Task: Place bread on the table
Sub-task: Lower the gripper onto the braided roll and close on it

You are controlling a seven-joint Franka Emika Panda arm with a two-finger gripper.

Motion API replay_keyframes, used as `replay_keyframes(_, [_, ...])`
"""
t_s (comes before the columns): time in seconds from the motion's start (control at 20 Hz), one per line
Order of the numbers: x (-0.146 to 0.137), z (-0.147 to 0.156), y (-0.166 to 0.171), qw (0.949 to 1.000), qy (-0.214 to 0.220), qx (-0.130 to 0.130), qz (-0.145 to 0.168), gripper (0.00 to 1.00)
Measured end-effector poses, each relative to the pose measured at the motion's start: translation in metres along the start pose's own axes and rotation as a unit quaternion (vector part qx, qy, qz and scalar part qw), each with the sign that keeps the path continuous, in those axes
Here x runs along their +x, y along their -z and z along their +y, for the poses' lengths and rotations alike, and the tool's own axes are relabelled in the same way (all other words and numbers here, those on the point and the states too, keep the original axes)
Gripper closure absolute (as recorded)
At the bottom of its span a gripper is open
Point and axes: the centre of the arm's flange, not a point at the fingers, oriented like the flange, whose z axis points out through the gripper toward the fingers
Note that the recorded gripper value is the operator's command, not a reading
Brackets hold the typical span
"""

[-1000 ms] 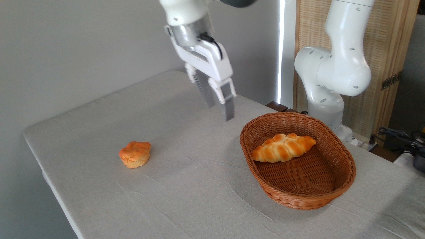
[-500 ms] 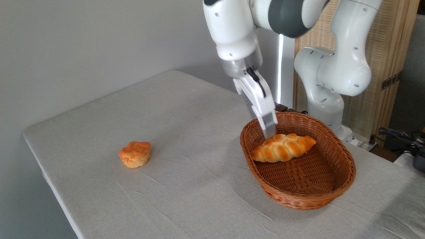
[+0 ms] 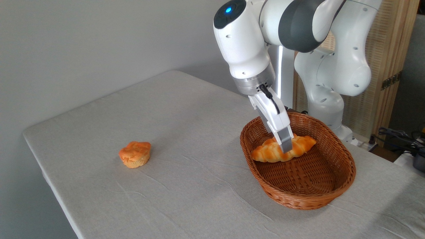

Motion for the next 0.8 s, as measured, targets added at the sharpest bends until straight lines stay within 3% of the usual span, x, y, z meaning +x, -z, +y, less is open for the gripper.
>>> replay_keyframes(0.65, [0.008, -0.001, -0.028, 1.0000, -0.008, 0.003, 0.001, 0.02])
replay_keyframes(0.8, [0.009, -0.001, -0.033, 0.9999, -0.009, 0.007, 0.003, 0.39])
